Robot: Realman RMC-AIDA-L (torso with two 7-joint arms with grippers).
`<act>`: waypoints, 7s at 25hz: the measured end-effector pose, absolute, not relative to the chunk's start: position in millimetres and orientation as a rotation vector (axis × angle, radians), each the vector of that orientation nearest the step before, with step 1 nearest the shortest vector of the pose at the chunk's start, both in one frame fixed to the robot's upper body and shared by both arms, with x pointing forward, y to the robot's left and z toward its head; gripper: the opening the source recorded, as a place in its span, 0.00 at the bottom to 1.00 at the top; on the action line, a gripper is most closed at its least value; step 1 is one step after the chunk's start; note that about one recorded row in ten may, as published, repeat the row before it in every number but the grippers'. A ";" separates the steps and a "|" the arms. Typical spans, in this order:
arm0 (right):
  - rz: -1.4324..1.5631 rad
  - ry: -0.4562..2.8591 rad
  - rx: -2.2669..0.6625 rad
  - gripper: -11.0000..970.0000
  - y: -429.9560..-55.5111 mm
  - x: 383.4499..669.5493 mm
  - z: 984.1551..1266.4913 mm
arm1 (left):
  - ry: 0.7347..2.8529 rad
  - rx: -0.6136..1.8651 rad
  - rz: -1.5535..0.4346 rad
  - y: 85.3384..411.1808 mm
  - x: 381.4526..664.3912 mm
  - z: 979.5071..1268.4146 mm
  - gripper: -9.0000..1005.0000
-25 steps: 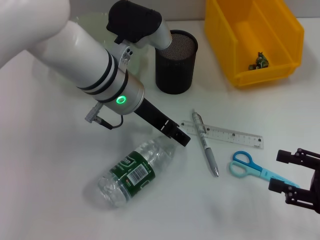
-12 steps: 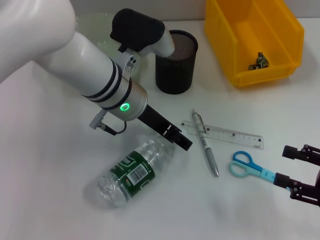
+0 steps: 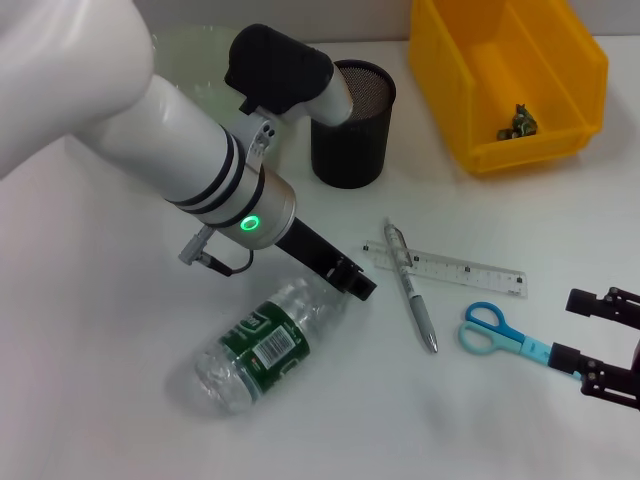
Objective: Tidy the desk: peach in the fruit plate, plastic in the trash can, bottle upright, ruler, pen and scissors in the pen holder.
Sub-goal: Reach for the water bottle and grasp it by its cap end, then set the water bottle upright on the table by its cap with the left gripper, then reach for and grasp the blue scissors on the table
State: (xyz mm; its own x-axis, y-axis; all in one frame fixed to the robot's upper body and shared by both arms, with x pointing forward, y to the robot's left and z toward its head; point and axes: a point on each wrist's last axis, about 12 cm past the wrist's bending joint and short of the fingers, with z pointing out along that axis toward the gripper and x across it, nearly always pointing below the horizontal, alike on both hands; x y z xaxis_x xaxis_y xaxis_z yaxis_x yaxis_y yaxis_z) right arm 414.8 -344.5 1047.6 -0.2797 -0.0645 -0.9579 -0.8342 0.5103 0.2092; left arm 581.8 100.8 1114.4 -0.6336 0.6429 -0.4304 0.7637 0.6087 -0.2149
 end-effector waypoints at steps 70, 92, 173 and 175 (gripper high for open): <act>0.984 1.617 -0.718 0.74 -323.9 437.9 1048.6 | 1.343 0.665 -0.591 284.5 508.8 1062.6 0.45; 0.990 1.609 -0.724 0.74 -321.6 441.2 1049.5 | 1.423 0.623 -0.549 280.7 512.6 1047.7 0.45; 0.189 2.562 -1.570 0.46 -198.0 539.9 1125.8 | 1.690 1.098 -1.107 271.8 502.5 1067.9 0.84; 0.189 2.563 -1.567 0.45 -197.6 539.6 1125.3 | 1.693 1.095 -1.108 272.3 501.7 1067.3 0.84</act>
